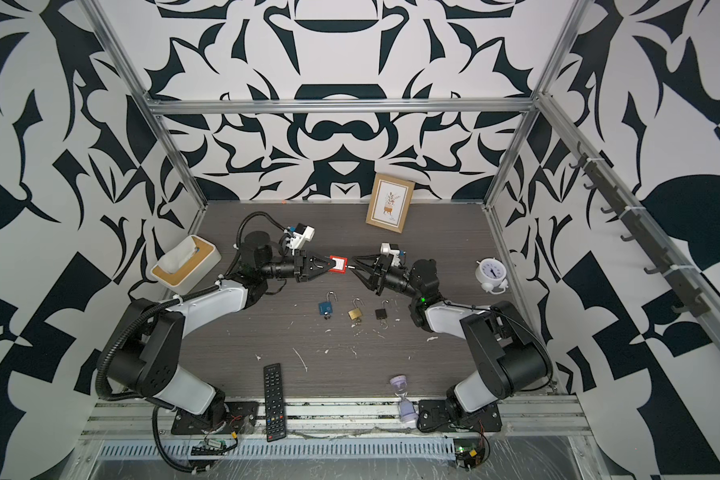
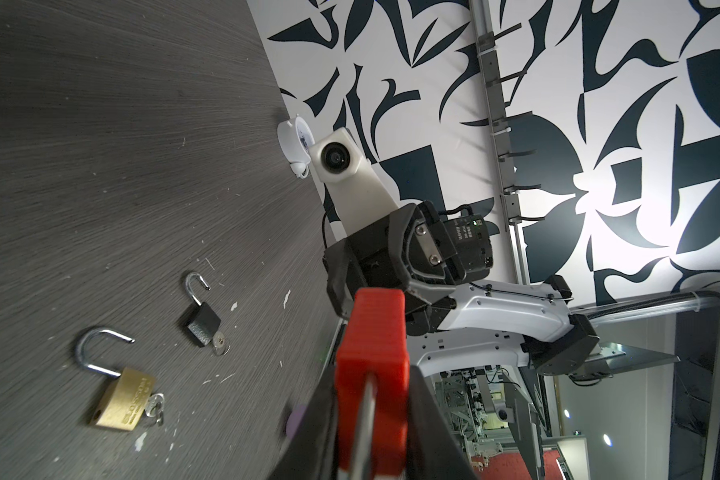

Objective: Lock with the key

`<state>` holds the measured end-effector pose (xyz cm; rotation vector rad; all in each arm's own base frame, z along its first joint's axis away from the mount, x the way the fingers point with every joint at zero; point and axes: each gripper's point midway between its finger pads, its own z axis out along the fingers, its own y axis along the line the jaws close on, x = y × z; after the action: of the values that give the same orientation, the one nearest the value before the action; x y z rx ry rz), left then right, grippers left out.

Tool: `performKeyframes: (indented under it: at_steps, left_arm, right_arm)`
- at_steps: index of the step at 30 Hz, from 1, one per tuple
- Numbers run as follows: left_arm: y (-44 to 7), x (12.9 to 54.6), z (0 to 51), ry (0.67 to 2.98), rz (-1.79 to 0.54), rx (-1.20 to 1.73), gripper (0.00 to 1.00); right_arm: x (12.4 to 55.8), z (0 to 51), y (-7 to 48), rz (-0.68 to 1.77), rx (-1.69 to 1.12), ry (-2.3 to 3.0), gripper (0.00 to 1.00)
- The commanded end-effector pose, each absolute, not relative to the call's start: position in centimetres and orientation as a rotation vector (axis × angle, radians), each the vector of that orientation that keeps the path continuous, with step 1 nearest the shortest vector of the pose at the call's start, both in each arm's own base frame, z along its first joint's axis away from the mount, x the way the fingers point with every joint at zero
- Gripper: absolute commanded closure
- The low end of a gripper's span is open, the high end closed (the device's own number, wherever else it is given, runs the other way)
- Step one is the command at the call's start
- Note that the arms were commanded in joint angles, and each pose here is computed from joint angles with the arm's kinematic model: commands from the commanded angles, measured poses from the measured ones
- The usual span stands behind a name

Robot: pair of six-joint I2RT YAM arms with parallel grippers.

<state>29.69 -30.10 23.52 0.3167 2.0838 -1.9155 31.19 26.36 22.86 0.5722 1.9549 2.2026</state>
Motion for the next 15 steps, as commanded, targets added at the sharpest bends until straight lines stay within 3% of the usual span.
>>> performKeyframes:
  at_steps: [1, 15]
  left_arm:
    - [-30.39, 29.82, 24.38, 2.047, -1.924, 0.36, 1.0]
    - [-30.42, 29.94, 24.15, 2.089, -1.922, 0.34, 1.0]
  right_arm:
    - [30.81, 24.85, 26.43, 2.25, 0.491, 1.876, 0.65]
    - [30.06, 24.21, 26.58, 2.236, 0.455, 1.909, 0.91]
